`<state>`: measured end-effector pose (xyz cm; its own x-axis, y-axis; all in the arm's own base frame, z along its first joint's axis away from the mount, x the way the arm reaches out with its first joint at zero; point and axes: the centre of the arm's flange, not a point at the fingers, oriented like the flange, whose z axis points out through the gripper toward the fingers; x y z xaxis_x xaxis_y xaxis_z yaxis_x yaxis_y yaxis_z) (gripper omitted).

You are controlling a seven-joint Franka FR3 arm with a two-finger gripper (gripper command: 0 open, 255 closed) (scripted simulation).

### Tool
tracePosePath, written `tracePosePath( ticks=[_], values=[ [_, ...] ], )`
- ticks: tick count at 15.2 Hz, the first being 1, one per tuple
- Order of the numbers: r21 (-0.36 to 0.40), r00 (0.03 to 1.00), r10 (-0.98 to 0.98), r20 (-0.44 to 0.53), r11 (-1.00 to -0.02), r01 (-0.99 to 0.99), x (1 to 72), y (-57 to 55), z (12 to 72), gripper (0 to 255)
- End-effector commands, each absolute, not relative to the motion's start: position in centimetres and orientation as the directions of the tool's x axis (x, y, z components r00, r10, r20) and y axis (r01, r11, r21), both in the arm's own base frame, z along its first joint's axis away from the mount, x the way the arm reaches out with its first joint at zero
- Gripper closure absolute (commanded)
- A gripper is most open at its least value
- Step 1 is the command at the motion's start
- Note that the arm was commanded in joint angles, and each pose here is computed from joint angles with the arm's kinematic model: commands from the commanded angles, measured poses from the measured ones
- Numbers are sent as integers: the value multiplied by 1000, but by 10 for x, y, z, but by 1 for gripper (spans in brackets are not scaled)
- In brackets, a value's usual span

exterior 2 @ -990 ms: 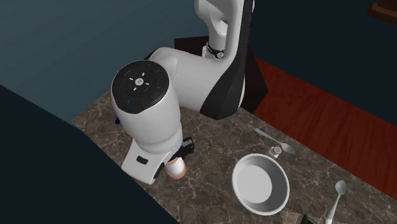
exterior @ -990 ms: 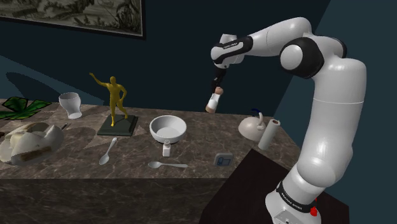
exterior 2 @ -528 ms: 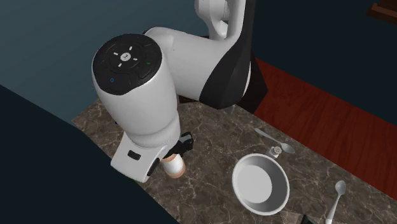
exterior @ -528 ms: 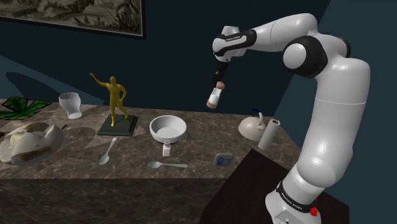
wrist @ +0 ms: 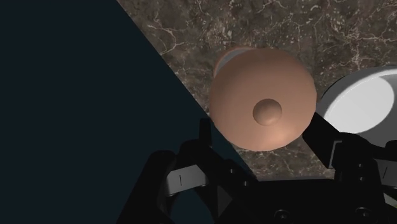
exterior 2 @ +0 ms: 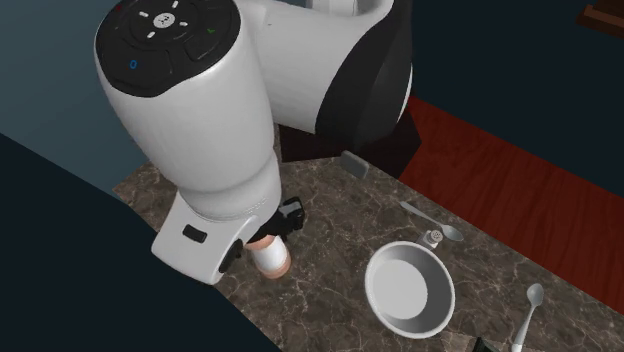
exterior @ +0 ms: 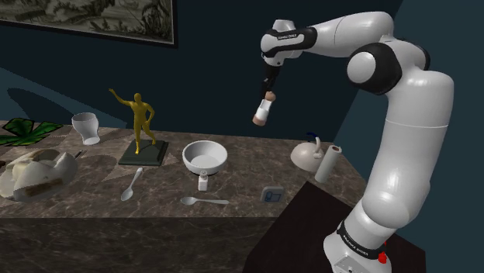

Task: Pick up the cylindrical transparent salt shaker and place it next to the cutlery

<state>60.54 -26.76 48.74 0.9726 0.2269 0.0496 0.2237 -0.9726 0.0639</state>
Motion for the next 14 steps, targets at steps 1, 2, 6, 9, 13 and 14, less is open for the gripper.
tracePosePath(
  ticks=[1,2,6,9,13,14],
  values=[
    [64,973,227,49,-973,224,604,-268,497,255],
    [64,973,227,49,-973,224,604,-268,503,255],
    [64,973,227,49,-973,224,604,-268,524,255],
    [64,973,227,49,-973,224,604,-268,540,255],
    [64,973,227,49,-973,224,607,-256,549,255],
    [64,973,227,49,-973,224,611,-244,544,255]
  ],
)
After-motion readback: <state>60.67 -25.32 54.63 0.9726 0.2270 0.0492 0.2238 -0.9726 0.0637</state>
